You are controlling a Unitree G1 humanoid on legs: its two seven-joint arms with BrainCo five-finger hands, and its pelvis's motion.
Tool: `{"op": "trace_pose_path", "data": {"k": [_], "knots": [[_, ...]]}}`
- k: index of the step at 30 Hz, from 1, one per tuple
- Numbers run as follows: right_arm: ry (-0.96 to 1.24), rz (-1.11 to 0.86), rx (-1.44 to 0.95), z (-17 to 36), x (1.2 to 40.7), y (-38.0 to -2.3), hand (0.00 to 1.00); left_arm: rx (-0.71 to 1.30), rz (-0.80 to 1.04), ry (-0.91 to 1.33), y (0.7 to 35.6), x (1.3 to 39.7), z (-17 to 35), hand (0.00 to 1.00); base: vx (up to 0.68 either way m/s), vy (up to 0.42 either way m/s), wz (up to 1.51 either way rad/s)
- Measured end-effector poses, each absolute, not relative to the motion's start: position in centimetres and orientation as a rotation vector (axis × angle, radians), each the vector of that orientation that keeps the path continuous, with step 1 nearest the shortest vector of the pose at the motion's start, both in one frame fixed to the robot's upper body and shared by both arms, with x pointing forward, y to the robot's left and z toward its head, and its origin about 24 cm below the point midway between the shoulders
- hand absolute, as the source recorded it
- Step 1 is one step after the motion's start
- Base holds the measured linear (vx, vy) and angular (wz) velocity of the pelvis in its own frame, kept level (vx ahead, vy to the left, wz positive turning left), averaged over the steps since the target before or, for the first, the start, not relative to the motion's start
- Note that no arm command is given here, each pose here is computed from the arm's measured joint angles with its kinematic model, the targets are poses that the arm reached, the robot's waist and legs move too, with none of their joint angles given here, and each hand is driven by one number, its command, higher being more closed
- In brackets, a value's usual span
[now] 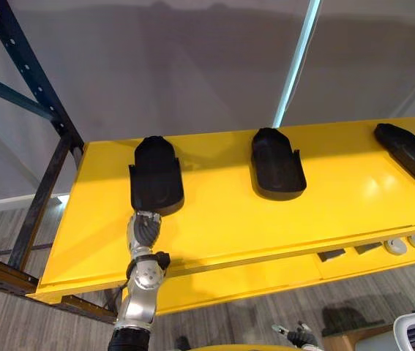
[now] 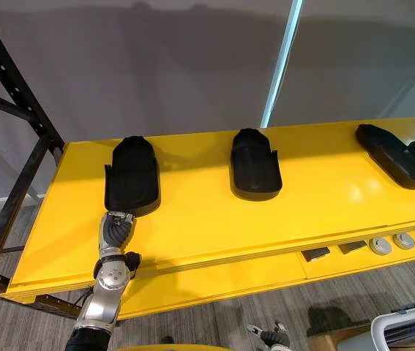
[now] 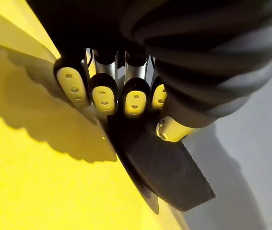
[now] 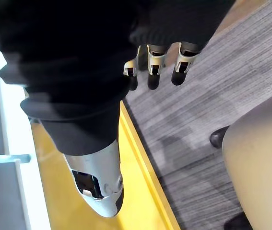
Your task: Walk over and take plastic housings, then place them on the shelf
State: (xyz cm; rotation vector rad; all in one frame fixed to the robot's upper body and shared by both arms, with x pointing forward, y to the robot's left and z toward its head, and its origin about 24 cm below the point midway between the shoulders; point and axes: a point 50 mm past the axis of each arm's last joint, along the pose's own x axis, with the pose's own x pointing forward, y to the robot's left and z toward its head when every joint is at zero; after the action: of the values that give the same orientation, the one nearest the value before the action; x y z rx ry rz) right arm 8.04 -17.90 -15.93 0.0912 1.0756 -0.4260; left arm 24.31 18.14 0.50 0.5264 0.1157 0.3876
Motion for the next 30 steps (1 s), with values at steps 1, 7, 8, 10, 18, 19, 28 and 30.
{"op": "trace_pose_path", "data": {"k": [1, 7, 8, 10, 18, 19, 28, 30], "knots": [[1.082, -0.424, 0.088, -16.0, 8.0, -17.9, 0.00, 0.532, 0.387, 0.122, 18.2, 24.5, 0.4, 1.00, 0.00, -0.005, -0.05], [1.077, -0.425, 0.084, -16.0, 8.4, -18.2, 0.00, 0.538, 0.384, 0.133, 18.2, 24.9, 0.3, 1.00, -0.05, -0.012, -0.02], [1.087, -0.425, 0.083, -16.1, 8.1, -18.2, 0.00, 0.537, 0.382, 0.134, 18.2, 24.9, 0.3, 1.00, -0.04, -0.002, 0.01], [1.091, -0.426, 0.085, -16.1, 8.1, -18.1, 0.00, 0.530, 0.382, 0.132, 18.0, 24.8, 0.3, 1.00, -0.04, 0.003, 0.01], [1.085, -0.432, 0.089, -16.1, 7.8, -18.1, 0.00, 0.454, 0.385, -0.172, 16.5, 22.5, 6.4, 1.00, 0.04, 0.015, 0.03], [1.083, -0.431, 0.089, -16.1, 7.8, -18.1, 0.00, 0.435, 0.389, -0.244, 16.2, 22.1, 7.8, 1.00, 0.04, 0.013, 0.21], [1.088, -0.423, 0.082, -16.2, 7.7, -17.7, 0.00, 0.188, 0.706, -0.407, 20.3, 17.7, 10.8, 1.00, 0.02, -0.009, 0.23], [1.090, -0.419, 0.069, -16.2, 7.7, -17.6, 0.00, 0.153, 0.778, -0.366, 21.4, 16.8, 10.1, 1.00, 0.03, -0.020, 0.17]]}}
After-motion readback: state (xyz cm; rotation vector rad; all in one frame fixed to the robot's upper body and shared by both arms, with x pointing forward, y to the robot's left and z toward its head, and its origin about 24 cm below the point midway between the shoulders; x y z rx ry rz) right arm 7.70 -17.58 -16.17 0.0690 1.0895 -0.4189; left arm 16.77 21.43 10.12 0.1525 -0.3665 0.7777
